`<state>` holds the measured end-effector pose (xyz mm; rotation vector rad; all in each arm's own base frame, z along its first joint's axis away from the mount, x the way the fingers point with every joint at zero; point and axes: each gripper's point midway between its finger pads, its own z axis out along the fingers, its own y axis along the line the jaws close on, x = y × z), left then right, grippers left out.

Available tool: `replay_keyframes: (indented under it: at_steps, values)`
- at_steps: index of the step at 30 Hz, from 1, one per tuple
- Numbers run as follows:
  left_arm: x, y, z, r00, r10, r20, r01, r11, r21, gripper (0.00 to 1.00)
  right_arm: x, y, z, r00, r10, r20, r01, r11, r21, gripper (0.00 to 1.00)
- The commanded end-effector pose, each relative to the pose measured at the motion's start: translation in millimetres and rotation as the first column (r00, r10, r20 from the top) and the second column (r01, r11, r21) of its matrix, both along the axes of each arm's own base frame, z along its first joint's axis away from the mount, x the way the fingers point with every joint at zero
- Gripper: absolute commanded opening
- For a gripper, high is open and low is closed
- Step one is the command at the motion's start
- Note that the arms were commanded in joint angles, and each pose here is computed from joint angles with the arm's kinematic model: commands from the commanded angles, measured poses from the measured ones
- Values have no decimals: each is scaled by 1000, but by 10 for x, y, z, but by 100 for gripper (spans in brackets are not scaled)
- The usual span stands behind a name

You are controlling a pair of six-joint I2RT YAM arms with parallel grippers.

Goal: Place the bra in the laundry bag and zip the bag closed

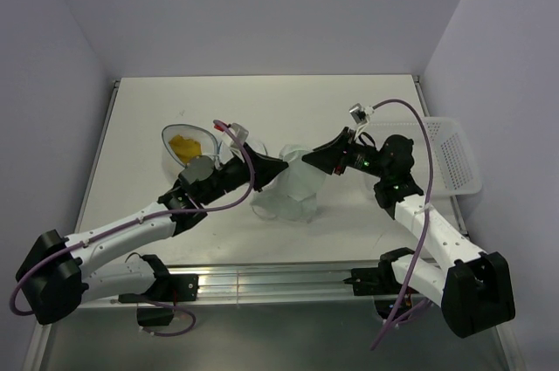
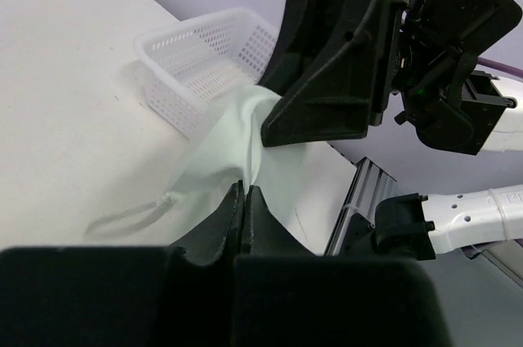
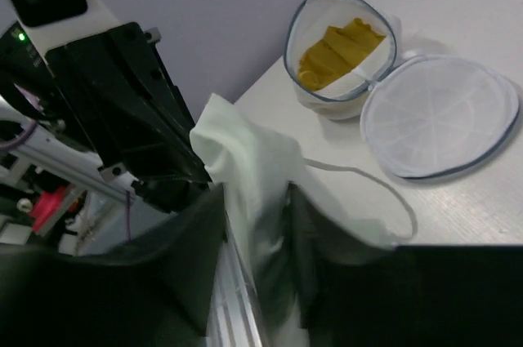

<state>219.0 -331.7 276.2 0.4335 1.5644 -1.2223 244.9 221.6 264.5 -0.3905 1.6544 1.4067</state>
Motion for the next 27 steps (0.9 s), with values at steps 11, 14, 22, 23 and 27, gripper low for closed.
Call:
replay_keyframes:
  at_steps: [11,14,22,23,27]
  values:
    - [-125,361,327,990,76,119,-77,997,0,96,-116,36,977,979,66,193,-71,997,22,0]
    - [-164,462,316,986,91,143,-96,995,31,99,-169,63,1076,967,128,222,-126,992,-25,0]
    - [-219,533,223,984,77,163,-95,990,102,99,-294,119,1167,921,285,267,-271,959,-88,0]
    - [-229,498,201,985,58,160,-77,991,113,99,-306,121,1176,917,299,262,-286,954,-88,0]
    - [-206,375,60,989,22,145,-46,985,166,99,-359,133,1250,905,326,275,-318,945,-75,0]
